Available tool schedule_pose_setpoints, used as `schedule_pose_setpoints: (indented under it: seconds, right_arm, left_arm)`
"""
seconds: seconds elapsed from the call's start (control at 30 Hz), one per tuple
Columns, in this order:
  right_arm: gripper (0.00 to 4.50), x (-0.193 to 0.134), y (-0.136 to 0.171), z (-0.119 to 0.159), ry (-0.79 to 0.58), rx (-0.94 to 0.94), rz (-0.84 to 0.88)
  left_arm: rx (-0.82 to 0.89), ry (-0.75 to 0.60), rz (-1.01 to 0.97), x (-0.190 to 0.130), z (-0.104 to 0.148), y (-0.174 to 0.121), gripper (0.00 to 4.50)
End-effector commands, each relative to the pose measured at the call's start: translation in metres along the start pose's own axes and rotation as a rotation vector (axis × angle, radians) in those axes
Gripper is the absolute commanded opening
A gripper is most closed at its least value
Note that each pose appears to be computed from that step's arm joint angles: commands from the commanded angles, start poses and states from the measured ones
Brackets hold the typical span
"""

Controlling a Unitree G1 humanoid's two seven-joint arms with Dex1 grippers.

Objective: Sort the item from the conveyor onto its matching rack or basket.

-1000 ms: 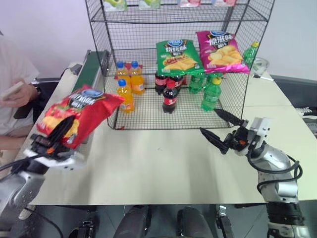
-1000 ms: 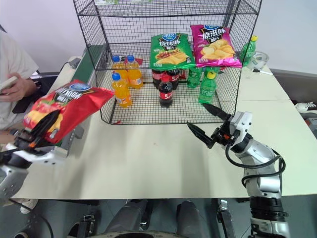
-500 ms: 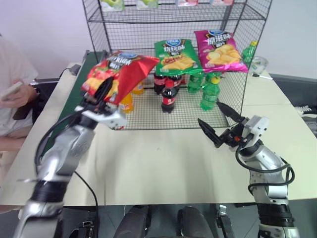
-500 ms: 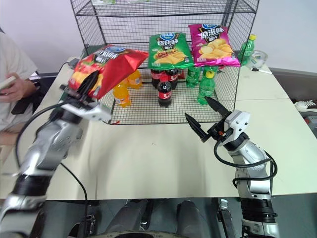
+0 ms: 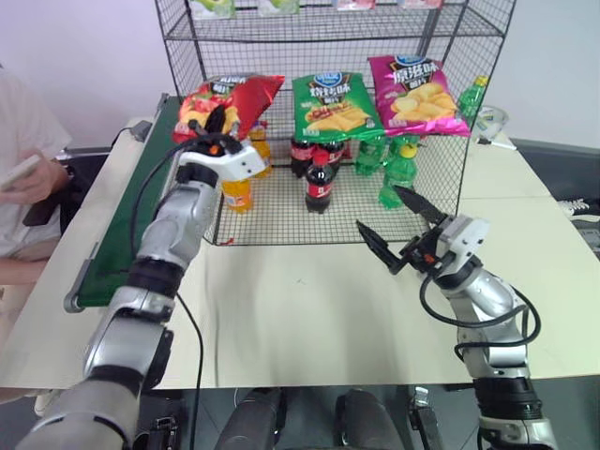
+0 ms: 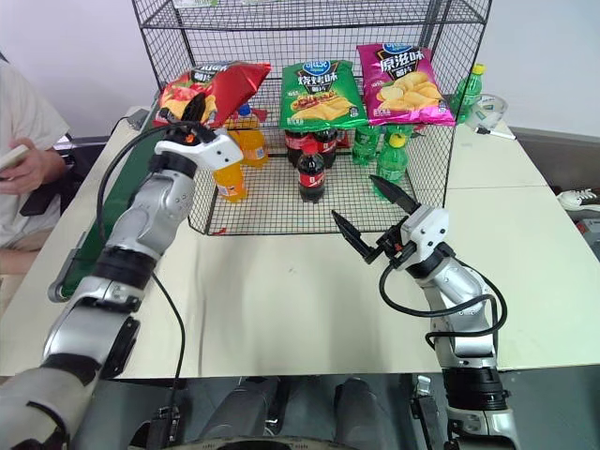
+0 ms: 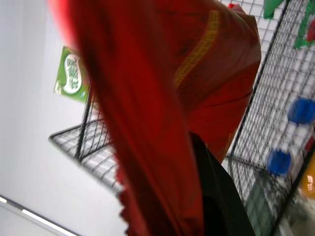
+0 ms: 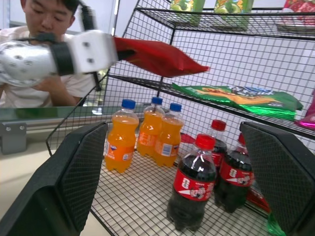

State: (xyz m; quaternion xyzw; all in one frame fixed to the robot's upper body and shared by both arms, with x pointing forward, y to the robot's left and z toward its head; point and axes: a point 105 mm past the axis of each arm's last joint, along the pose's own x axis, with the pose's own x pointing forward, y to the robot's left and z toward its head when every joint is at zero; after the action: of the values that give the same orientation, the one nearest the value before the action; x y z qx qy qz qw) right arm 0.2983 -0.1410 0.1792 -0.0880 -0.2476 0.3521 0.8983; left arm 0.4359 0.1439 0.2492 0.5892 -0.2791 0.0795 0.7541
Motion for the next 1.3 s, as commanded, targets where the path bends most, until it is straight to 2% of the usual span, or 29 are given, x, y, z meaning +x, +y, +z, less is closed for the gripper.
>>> schedule_pose_setpoints:
  seconds: [0.03,0.17,0.3,0.43,0.57,0.73,0.9,1.03,1.2,1.3]
  right_arm:
    - [4.50,0.006,0.001,0.012,-0.048,-0.024,-0.004]
    - [4.50,0.005,0.002,0.011,-0.043,-0.019,0.003]
    - [4.50,0.004,0.000,0.011,-0.036,-0.018,0.004]
    - [4.50,0.004,0.001,0.014,-0.034,-0.017,0.010]
    - [4.50,0.005,0.002,0.014,-0.029,-0.011,0.017]
    - [4.50,0.005,0.001,0.012,-0.022,-0.004,0.016]
    - [4.50,0.005,0.001,0.011,-0.017,0.006,0.021]
    - [4.50,0.004,0.000,0.010,-0.011,0.008,0.023]
    - [4.50,0.005,0.001,0.008,-0.007,0.016,0.033]
    - [4.50,0.004,0.002,0.007,0.002,0.022,0.046]
  left_arm:
    - [-0.022,0.025,0.037,0.015,-0.003,0.004,0.11]
    - [-0.038,0.076,0.038,0.023,-0.011,-0.002,0.11]
    - [-0.029,0.074,0.036,0.030,-0.008,-0.004,0.11]
    - [-0.123,0.096,0.022,0.033,-0.005,-0.008,0.11]
    - [-0.147,0.115,0.008,0.034,-0.007,-0.010,1.90]
    - [-0.178,0.066,0.010,0.033,0.001,-0.010,4.43]
    - [-0.174,-0.009,-0.011,0.024,0.007,-0.010,4.47]
    - [-0.208,-0.019,-0.025,0.011,0.005,-0.008,4.47]
    - [-0.225,-0.089,-0.056,-0.021,0.013,0.005,4.47]
    - [-0.324,-0.162,-0.131,-0.047,0.021,0.012,4.47]
